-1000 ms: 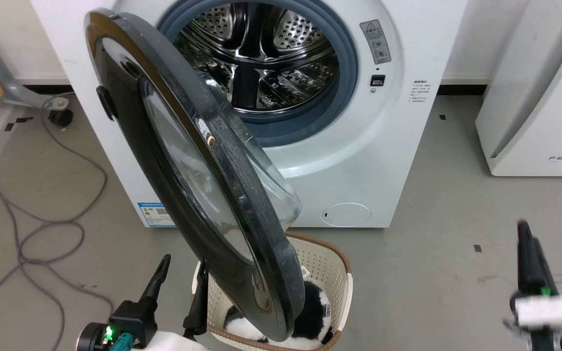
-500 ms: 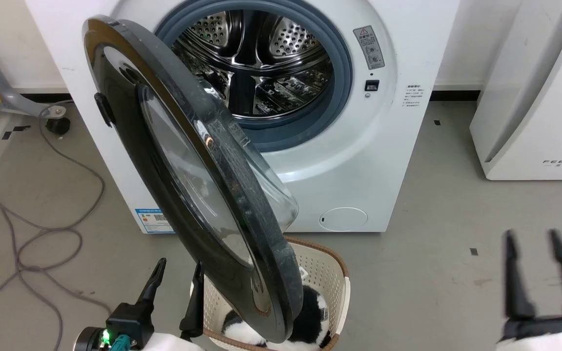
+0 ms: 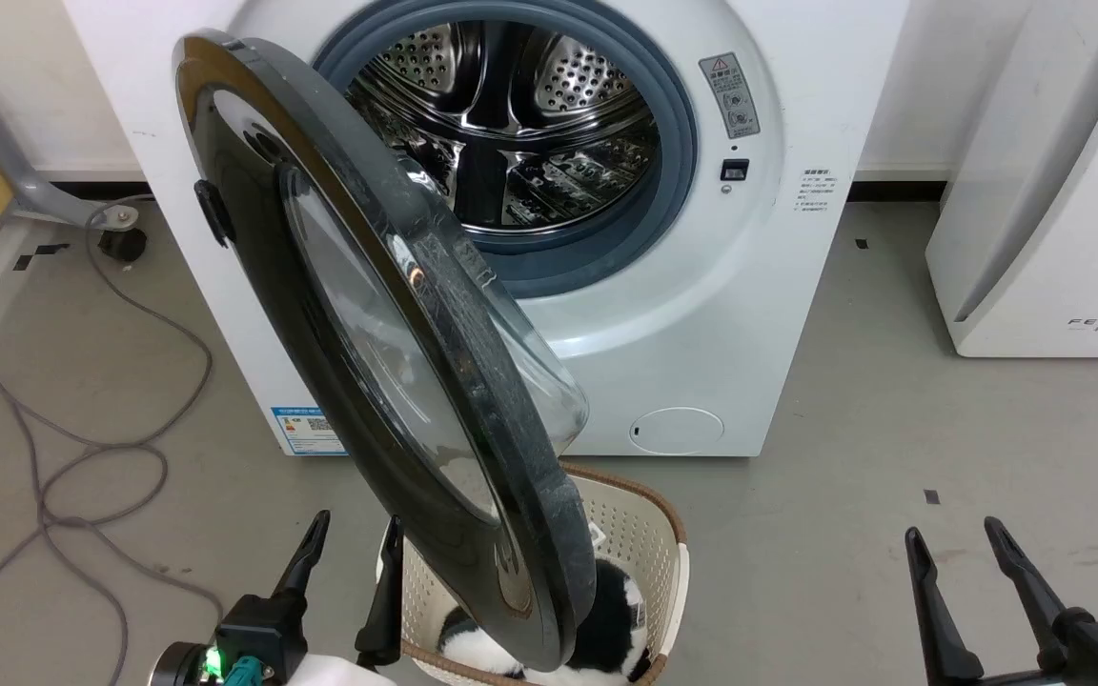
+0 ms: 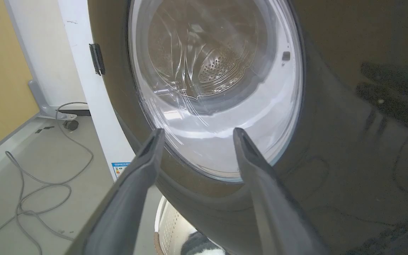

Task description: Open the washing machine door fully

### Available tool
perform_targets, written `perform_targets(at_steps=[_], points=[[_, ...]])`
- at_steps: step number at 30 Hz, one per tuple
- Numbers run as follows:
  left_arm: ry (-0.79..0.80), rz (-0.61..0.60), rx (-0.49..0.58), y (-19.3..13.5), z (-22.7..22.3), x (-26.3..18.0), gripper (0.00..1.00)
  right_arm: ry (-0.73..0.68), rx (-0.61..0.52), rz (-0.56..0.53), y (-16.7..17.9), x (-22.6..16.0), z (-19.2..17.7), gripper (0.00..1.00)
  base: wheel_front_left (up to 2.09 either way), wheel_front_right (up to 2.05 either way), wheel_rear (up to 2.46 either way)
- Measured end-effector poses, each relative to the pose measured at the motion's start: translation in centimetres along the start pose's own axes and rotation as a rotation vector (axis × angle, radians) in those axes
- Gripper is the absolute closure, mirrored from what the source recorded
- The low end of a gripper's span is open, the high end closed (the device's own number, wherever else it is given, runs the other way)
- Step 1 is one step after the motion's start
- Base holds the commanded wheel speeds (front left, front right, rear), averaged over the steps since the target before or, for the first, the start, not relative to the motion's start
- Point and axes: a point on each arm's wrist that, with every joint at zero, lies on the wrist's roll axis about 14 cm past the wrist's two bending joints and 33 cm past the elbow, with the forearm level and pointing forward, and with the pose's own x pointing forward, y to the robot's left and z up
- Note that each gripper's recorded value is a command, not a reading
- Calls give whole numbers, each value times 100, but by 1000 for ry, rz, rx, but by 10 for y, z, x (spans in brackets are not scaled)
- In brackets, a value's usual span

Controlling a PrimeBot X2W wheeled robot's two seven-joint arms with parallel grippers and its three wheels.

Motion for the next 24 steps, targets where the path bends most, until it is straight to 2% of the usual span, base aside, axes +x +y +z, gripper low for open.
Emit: perform_targets(at_steps=[2,3,4,13,17,24], points=[[3,-1,0,0,-1,0,3,3,0,-1,0,0,-1,0,0,0,0],[5,-2,0,-1,-1,0,76,3,0,0,0,0,-1,0,0,0,0],[5,-3,0,-1,-2,0,100,4,0,0,0,0,-1,0,0,0,0],[-2,1,-8,0,0,-1,100,0,-1,4,1,1,2,0,0,0,0],[-59,16,-24,3,18,2,100,4,7,9,3,2,2,0,0,0,0],[-323,9,-25,-1,103,10,100,4,7,15,4,4,3,0,0,0,0]])
